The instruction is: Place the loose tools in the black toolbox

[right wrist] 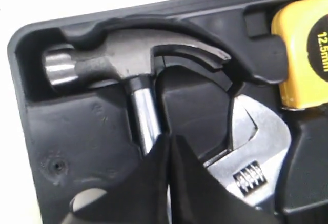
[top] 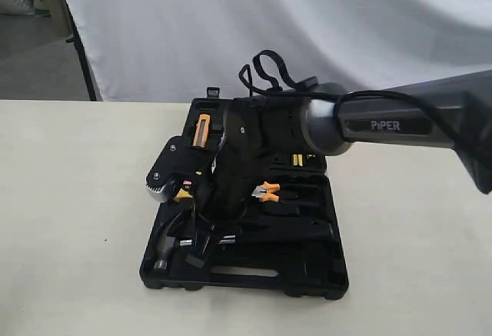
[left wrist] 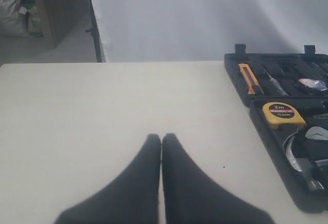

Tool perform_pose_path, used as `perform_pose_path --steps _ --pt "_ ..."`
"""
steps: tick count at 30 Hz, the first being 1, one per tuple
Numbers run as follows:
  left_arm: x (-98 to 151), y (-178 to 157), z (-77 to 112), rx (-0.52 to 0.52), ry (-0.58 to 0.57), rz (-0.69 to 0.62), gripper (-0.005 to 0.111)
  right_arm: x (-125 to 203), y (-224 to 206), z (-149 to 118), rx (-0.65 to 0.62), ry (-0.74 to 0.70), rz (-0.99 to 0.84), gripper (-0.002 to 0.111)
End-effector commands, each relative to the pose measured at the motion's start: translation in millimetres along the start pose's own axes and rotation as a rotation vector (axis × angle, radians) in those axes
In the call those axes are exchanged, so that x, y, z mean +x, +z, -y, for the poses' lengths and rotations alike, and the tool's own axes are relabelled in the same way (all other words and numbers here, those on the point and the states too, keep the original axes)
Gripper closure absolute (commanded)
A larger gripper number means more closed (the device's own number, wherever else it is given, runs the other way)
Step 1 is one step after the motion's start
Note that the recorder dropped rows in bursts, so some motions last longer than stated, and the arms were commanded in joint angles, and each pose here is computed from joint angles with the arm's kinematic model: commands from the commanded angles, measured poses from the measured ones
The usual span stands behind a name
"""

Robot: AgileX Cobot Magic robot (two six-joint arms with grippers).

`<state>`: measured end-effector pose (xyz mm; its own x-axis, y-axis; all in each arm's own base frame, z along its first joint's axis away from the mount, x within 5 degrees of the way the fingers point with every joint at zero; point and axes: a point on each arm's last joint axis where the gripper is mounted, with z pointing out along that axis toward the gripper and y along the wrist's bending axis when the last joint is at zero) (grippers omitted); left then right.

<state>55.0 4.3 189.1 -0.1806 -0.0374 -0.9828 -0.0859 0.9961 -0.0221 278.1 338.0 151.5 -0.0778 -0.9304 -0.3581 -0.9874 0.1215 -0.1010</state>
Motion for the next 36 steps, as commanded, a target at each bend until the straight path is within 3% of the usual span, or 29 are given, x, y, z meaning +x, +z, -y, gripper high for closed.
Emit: perform_pose_path --steps 1,12,23,31,36 --pt "0.3 -0.1 0.5 0.007 -0.007 0.002 0.106 7.8 18.2 0.0 -0.028 0.006 -0.035 0.109" --pt "0.3 -0.1 0.5 0.007 -0.007 0.002 0.106 17.6 36.6 -3.8 -0.072 0.001 -0.100 0.109" --pt "0.3 -0.1 0.5 0.007 -0.007 0.002 0.106 -21.2 -14.1 11.4 -0.018 0.025 0.034 0.109" --pt "0.3 -0.1 0.5 0.007 -0.007 0.002 0.106 8.6 47.3 -2.0 -0.184 0.049 -0.174 0.109" --pt "0.3 -0.1 0.5 0.007 -0.007 0.002 0.106 6.4 42.6 -1.3 -0.182 0.047 -0.168 0.109"
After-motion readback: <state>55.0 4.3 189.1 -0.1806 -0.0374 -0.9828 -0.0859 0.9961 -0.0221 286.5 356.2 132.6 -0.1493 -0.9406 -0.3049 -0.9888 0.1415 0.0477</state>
